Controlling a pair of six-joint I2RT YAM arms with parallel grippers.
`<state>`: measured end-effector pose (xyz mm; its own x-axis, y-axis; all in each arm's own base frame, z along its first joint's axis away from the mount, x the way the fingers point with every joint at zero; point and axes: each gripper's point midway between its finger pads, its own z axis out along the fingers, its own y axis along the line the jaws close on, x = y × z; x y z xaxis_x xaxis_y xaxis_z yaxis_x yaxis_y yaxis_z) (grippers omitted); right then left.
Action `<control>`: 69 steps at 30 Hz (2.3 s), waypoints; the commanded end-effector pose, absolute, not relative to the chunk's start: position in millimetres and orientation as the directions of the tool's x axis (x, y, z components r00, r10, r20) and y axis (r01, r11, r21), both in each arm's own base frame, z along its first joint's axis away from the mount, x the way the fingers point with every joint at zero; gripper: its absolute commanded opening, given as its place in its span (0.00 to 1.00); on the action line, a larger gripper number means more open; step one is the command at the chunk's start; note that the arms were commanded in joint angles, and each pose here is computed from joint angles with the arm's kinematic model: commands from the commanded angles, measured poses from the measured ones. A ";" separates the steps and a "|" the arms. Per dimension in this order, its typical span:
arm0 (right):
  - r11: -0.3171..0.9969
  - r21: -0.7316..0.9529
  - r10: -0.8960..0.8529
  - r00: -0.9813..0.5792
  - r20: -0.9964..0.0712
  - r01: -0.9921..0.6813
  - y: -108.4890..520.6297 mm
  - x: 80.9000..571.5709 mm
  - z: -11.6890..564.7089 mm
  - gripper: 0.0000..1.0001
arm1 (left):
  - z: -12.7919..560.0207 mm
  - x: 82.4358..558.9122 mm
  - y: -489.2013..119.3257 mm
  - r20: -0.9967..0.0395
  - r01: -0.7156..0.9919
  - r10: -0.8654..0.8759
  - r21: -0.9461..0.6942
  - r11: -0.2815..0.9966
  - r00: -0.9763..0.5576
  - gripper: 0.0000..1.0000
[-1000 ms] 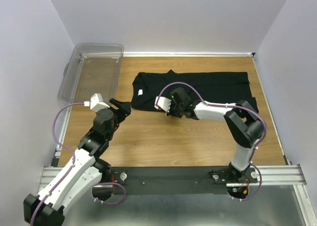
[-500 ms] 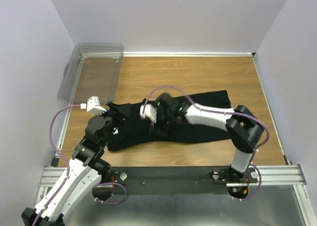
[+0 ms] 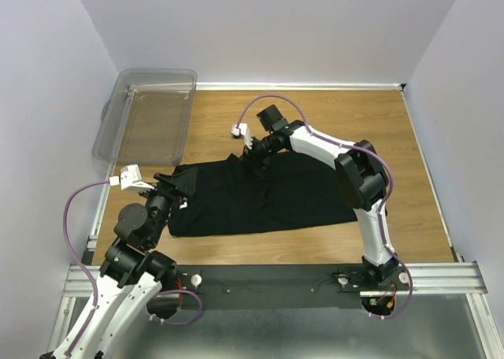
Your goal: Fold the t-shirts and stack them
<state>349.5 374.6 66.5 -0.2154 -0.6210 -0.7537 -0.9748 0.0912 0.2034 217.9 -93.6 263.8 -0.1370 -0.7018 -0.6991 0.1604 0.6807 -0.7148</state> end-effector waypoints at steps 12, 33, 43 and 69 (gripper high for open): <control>0.184 0.176 -0.638 -0.254 -0.727 -0.967 407.3 412.0 32.9 1.00 | 251.3 214.8 -105.0 -0.692 0.172 -0.690 -0.722 0.671 -0.211 0.74; 0.230 0.364 -0.657 -0.419 -0.626 -0.903 367.5 374.9 5.7 0.01 | 246.3 215.0 -111.0 -0.688 0.182 -0.685 -0.725 0.665 -0.238 0.74; 0.689 0.276 -0.404 -0.672 -0.621 -0.670 218.3 509.6 17.7 0.01 | 240.1 226.9 -126.8 -0.691 0.218 -0.671 -0.722 0.657 -0.267 0.73; 0.798 0.031 -0.289 -0.428 -0.856 -0.602 89.7 407.0 170.8 1.00 | 28.4 380.7 -278.7 -0.351 -0.485 -0.734 -0.574 0.660 -0.581 0.55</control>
